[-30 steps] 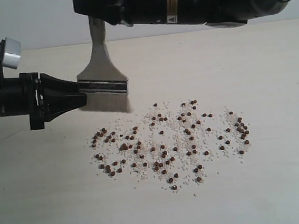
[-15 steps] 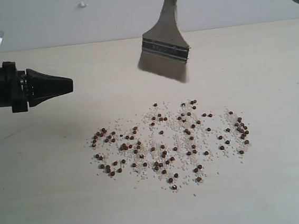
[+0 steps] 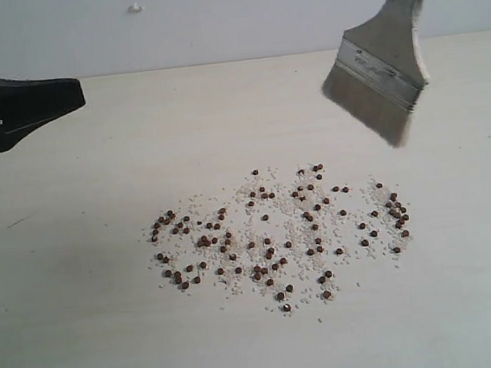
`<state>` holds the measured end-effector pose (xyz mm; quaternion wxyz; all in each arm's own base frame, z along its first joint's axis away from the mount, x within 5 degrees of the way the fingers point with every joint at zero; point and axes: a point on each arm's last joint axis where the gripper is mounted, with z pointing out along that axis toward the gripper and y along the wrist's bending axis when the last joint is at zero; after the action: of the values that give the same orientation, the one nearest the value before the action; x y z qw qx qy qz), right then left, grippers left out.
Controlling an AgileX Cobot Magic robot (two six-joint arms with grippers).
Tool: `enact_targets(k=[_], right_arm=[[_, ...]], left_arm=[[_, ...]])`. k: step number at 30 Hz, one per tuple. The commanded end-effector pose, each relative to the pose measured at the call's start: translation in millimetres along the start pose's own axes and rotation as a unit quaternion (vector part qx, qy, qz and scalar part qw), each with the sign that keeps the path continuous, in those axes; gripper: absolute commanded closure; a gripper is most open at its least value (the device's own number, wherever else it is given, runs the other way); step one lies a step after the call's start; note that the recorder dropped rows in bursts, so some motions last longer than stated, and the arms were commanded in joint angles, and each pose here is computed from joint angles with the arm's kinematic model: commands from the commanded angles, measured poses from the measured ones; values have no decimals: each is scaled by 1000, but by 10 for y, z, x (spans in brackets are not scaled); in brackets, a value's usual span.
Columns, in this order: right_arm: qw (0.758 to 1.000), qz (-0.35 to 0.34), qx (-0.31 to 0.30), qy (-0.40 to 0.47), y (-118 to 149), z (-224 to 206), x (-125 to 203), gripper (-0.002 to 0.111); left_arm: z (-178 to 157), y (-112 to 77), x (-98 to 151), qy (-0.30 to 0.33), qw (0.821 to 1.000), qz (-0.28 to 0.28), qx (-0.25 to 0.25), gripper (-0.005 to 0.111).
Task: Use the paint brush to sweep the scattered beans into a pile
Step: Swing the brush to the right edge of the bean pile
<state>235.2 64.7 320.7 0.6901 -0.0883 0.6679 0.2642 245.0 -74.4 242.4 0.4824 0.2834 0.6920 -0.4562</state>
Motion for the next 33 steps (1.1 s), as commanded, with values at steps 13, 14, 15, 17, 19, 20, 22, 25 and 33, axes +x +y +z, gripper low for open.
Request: enact_targets(k=[13, 14, 15, 17, 19, 20, 22, 25, 33], right_arm=[[993, 9, 118, -25, 170, -807, -347, 108], [992, 10, 123, -19, 159, -815, -318, 108], [992, 10, 125, -13, 149, -819, -275, 108], [993, 6, 121, -1, 135, -824, -168, 108], [994, 20, 106, -1, 132, -837, -36, 108], [995, 31, 99, -12, 130, -851, 22, 108], [992, 53, 103, -52, 90, -901, 121, 108], [982, 69, 139, -110, -12, -1017, 255, 108], [979, -1, 183, -90, -103, -1109, 476, 108]], left_arm=[[-578, -1022, 568, -126, 987, 44, -94, 107], [-611, -1057, 620, -137, 984, 44, -104, 107], [-642, -1091, 671, -148, 982, 42, -112, 107], [-688, -1150, 756, -161, 979, 45, -120, 107], [-718, -1200, 791, -166, 976, 60, -126, 107], [-736, -1211, 787, -169, 974, 70, -137, 107], [-770, -1203, 816, -157, 970, 72, -170, 107], [-834, -1196, 823, -163, 961, 65, -214, 107], [-963, -1272, 816, -199, 940, 89, -264, 107]])
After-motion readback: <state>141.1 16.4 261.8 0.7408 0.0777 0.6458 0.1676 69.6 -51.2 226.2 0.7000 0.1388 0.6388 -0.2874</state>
